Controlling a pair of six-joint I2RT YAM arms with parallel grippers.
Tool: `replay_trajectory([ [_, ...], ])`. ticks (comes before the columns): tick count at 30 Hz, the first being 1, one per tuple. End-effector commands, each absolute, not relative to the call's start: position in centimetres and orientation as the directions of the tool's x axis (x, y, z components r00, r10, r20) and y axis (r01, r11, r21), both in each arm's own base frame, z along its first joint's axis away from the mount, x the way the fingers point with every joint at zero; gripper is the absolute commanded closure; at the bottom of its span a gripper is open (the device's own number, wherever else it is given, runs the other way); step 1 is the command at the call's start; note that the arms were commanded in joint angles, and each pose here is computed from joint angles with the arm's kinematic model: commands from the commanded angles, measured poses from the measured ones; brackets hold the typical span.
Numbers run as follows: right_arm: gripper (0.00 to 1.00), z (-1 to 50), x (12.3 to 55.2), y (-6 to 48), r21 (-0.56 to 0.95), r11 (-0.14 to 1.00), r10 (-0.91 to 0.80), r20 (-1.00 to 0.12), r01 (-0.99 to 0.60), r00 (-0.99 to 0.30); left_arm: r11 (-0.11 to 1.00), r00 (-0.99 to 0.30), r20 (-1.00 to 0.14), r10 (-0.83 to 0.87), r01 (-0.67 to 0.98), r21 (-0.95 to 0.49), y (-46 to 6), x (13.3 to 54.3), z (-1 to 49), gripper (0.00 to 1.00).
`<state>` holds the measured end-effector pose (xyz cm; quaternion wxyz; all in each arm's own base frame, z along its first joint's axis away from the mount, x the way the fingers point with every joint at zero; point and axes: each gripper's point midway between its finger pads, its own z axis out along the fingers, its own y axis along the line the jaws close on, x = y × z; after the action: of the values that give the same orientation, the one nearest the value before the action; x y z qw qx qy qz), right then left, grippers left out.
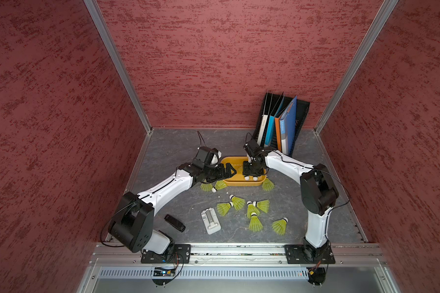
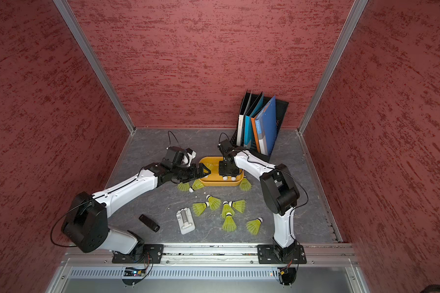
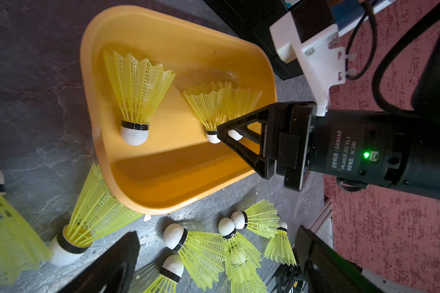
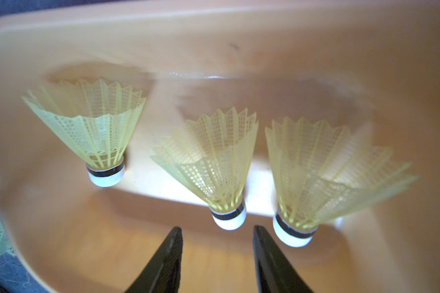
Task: Put the shuttlecocks into the storage box
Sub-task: Place the shuttlecock in the storage box.
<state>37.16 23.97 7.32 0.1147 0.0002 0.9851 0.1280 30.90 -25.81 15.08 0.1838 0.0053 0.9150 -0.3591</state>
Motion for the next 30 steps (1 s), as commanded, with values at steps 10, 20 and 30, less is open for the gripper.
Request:
replay_trajectory([
  [10, 0.4, 11.3, 36.2, 24.0, 0.319, 0.947, 0.062, -0.274, -0.03, -0.96, 0.75, -0.914, -0.405, -0.031, 0.247, -0.613, -25.4, 29.7, 16.6, 0.0],
  [20, 0.09, 16.0, 34.0, 23.8, 0.348, 0.934, 0.046, -0.342, -0.082, -0.938, 0.781, -0.883, -0.469, -0.011, 0.285, -0.555, -24.0, 29.1, 17.8, 0.0],
  [30, 0.02, 18.4, 29.3, 22.3, 0.355, 0.927, 0.025, -0.376, -0.119, -0.926, 0.671, -0.755, -0.594, 0.278, 0.595, -0.443, -27.4, 25.6, 19.4, 0.0],
])
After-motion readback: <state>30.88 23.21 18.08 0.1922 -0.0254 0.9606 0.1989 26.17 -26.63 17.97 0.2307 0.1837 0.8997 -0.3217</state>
